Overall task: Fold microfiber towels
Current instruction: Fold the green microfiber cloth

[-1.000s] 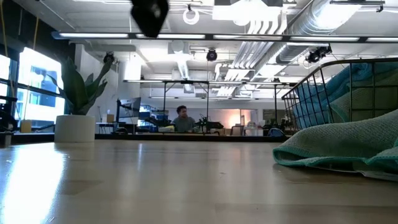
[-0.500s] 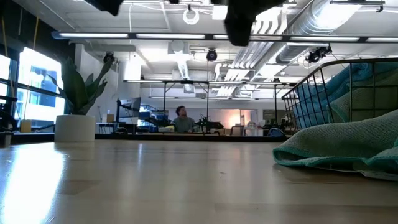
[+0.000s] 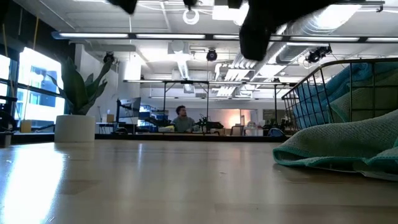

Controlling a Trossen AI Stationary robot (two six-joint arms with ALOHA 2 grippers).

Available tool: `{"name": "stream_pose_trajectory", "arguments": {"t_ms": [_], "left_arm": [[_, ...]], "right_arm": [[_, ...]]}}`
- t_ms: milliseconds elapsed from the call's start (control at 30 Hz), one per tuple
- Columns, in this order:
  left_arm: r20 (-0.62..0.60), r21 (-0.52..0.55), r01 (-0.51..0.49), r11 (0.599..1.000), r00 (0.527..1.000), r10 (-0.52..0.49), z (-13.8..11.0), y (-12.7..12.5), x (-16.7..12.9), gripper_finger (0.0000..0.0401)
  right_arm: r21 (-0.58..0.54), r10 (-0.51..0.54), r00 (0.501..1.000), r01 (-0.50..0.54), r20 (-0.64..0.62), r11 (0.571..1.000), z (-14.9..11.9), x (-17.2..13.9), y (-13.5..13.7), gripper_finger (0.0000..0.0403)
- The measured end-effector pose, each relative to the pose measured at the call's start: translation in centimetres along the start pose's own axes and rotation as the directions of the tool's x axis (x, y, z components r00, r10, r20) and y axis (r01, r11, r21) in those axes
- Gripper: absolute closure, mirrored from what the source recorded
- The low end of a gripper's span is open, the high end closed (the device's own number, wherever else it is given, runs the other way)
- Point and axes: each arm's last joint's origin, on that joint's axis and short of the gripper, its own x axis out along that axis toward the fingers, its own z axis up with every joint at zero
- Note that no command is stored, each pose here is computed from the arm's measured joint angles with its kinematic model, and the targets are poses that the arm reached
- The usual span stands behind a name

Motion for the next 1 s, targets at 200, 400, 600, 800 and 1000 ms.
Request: {"name": "stream_pose_trajectory", "arguments": {"t_ms": [200,400,600,800,1000], "left_arm": [[-0.028,-0.047,0.025,0.999,0.999,-0.026,3.9,-2.3,-2.9,0.0268],[0.006,0.009,0.038,0.999,0.999,-0.038,8.7,-5.0,-7.4,0.0268],[0.066,0.1,-0.147,0.984,0.988,0.141,11.7,-6.2,-11.4,0.0268],[0.14,0.143,-0.247,0.958,0.964,0.228,14.0,-6.6,-14.1,0.0268],[0.238,0.081,-0.287,0.955,0.936,0.261,16.4,-6.6,-16.6,0.0268]], "right_arm": [[-0.103,-0.088,0.996,0.089,0.007,0.991,-1.6,3.6,1.0,0.0208],[-0.231,-0.088,0.996,0.086,0.001,0.969,-2.5,7.2,2.6,0.0208],[-0.298,-0.172,0.985,0.172,0.026,0.939,-2.0,10.8,3.1,0.0208],[-0.457,-0.12,0.992,0.12,0.028,0.881,0.2,13.4,4.7,0.0208],[-0.567,-0.023,0.997,0.063,0.077,0.822,4.5,14.2,6.2,0.0208]]}}
